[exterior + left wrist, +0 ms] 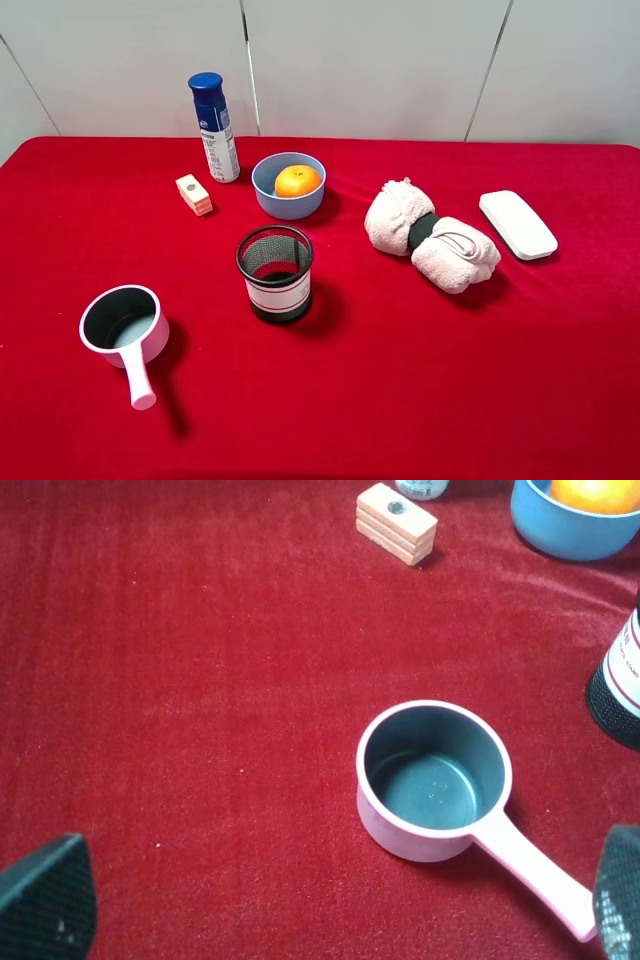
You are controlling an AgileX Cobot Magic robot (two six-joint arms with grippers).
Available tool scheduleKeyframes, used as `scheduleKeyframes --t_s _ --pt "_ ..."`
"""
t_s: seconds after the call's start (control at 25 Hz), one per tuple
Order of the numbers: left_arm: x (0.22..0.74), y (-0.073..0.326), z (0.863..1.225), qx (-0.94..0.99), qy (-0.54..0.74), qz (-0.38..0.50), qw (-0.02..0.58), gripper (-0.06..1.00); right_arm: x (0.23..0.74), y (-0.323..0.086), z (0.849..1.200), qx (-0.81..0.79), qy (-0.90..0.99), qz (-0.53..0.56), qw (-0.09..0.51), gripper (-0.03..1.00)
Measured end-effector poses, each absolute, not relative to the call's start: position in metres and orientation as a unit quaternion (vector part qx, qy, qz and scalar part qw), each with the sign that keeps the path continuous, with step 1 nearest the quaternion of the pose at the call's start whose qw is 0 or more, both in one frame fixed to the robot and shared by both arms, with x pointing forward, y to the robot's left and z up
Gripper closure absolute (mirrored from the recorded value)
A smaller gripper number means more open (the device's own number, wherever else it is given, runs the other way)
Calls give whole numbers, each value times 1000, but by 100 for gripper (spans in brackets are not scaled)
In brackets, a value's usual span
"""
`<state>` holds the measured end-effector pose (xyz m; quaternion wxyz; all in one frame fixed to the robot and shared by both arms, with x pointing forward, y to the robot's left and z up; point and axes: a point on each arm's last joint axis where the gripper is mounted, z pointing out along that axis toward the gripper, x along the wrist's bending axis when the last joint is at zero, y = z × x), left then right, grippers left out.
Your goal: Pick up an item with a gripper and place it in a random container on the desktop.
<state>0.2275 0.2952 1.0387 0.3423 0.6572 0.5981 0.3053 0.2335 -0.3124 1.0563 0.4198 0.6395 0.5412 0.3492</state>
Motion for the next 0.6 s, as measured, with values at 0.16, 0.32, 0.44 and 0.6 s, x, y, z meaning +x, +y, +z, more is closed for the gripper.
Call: scheduleKeyframes --t_s 0.16,0.32,0.44,0.6 --pt "227 295 1039 659 596 306 342 -5 234 -312 1056 639 541 349 420 27" --pt "227 295 1039 659 596 306 342 -5 234 -312 1056 639 541 349 420 27" --pt "227 295 1039 659 596 306 342 -5 234 -312 1056 639 541 349 420 27" --pt "227 295 1039 659 596 307 341 -5 234 -312 1056 639 541 349 420 27"
